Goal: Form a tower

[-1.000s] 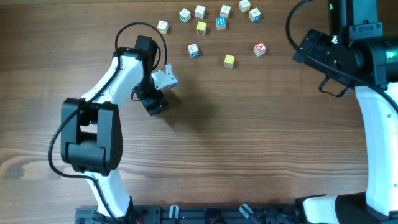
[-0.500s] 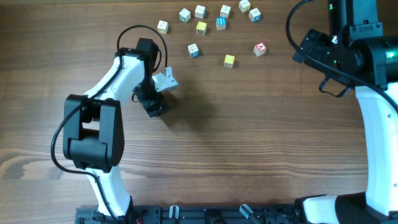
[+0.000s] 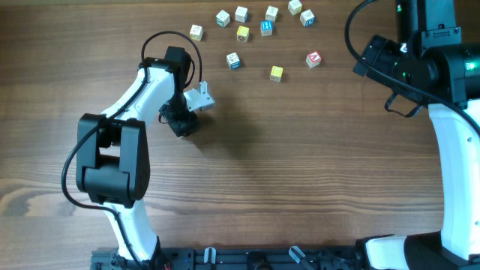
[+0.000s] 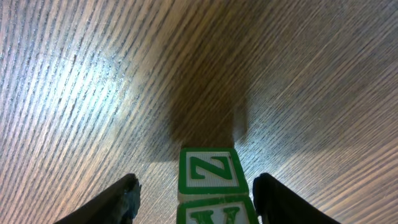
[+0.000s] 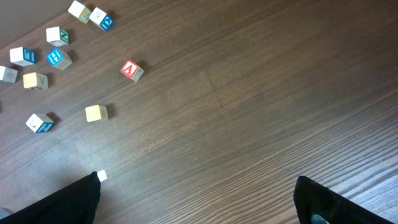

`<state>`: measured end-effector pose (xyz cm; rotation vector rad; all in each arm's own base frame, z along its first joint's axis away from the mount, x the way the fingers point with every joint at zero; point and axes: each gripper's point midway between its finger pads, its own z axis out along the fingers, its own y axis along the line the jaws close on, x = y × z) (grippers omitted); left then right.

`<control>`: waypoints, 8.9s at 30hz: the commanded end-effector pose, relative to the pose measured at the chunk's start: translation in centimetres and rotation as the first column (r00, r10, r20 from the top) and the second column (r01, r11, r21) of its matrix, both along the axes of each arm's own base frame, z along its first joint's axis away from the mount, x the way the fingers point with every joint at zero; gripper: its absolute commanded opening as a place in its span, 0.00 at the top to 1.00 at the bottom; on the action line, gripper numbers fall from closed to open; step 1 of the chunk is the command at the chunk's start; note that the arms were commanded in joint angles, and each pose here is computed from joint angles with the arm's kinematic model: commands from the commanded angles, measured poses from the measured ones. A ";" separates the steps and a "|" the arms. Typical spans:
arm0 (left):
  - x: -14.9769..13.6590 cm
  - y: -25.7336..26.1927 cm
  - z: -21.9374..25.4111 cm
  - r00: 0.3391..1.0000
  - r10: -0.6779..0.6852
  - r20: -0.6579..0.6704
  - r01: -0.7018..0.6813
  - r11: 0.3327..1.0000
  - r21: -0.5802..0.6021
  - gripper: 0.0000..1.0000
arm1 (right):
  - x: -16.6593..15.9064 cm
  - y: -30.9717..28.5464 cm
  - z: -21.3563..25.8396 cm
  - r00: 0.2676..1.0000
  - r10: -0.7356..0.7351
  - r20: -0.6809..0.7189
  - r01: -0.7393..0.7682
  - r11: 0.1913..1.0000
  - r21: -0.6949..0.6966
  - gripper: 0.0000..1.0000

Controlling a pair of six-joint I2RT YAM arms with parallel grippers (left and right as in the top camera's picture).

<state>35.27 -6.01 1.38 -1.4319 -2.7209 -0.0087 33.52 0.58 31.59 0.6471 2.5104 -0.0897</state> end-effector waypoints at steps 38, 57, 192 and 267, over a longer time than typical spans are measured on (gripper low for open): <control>-0.4 0.7 -0.4 1.000 0.002 -0.025 -0.002 1.000 0.021 0.25 | 0.3 -0.5 -0.3 1.000 -0.025 -0.005 0.025 1.000 -0.013 0.00; 2.0 -2.1 6.7 0.991 -0.039 0.127 0.044 0.998 -0.037 0.00 | 0.3 -0.5 -0.3 1.000 -0.024 -0.006 0.024 1.000 -0.014 0.00; -11.3 19.5 30.1 -0.386 0.904 0.185 -0.748 -0.189 -0.636 0.00 | -1.1 44.3 -27.0 0.283 0.926 -0.250 -0.922 0.334 0.195 0.21; -11.3 19.5 30.1 -0.386 0.904 0.185 -0.748 -0.189 -0.636 0.00 | -0.4 43.9 -31.4 0.273 0.922 -0.275 -0.930 0.326 0.169 0.37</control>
